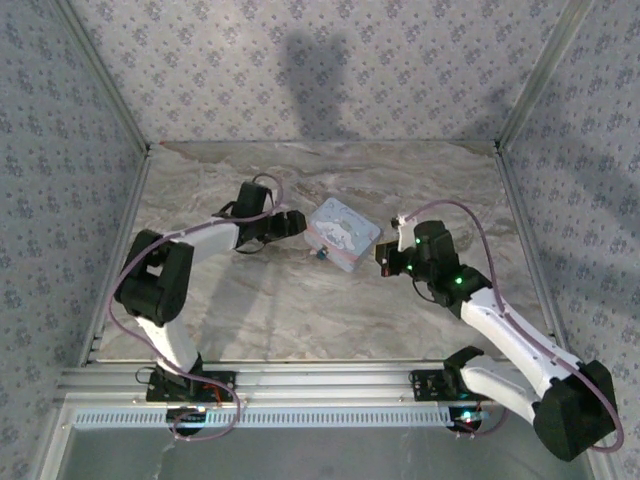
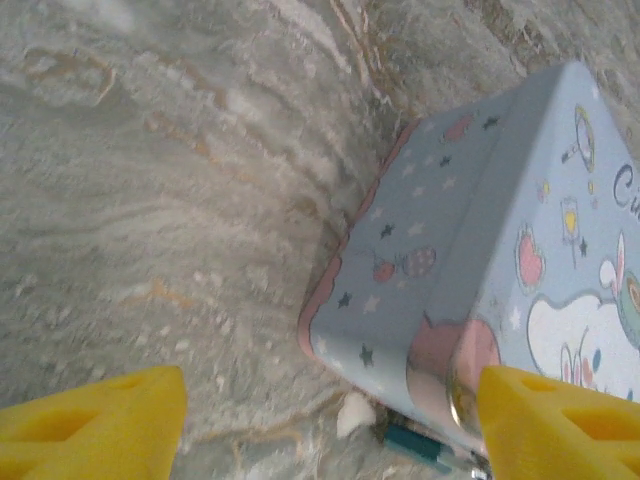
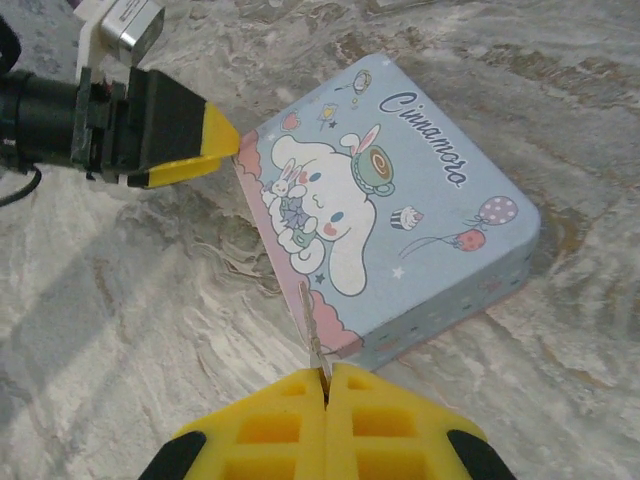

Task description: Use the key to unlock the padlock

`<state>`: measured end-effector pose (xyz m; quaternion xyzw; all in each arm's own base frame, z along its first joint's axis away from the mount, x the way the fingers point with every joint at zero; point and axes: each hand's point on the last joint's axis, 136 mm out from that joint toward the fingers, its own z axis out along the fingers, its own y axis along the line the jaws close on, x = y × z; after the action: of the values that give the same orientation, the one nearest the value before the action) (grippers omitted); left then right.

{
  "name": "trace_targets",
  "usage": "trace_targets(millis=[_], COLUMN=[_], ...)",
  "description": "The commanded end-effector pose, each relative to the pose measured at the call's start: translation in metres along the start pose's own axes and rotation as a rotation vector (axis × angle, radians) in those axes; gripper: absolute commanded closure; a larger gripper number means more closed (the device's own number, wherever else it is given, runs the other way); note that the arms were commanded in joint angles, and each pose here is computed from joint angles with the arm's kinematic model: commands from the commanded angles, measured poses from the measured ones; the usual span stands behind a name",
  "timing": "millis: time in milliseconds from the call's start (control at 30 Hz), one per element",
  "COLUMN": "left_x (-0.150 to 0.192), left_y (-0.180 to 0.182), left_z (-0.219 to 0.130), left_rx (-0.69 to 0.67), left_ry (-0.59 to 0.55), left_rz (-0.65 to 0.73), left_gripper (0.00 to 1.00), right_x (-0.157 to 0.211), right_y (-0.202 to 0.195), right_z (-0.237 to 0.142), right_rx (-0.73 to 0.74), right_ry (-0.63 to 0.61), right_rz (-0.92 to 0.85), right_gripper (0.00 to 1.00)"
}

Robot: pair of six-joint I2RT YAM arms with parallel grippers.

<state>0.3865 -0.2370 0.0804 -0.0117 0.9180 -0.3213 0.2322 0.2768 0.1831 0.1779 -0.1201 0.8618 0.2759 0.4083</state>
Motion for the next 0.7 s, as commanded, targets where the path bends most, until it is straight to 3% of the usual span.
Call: trace_targets(millis=[0,100,267,400,667], left_x=[-0.005,0.000,0.027,0.050,0.064], left_y=[-0.019,-0.033,-0.043,-0.068,-0.078], left_z=[-0.021,-0.037,-0.045,-0.042,-0.016], left_rx=[0.083,0.154,0.190,0.324,0.388], left_ry=[-0.092,-0.189,-0.189,-0.102,-0.057], left_rz=[0.093,0.183,0.330,0.390,0.449], left_gripper=[0.16,0.05,0.03,0.10,0.24], right_x=[-0.013,-0.011,-0.014,-0.022,-0.021], right_y=[0.011,0.011,0.012,0.010,-0.001], right_z=[0.009,0.027,0.059,0.087,0.124], right_rx=[-0.108,-0.178,-0.242,-0.263,-0.254], right_ry=[-0.033,-0.009,0.037,0.049,0.086], right_rz=[0.067,0.115,0.142,0.163,0.199], right_gripper=[1.00,1.00,1.00,1.00,1.00])
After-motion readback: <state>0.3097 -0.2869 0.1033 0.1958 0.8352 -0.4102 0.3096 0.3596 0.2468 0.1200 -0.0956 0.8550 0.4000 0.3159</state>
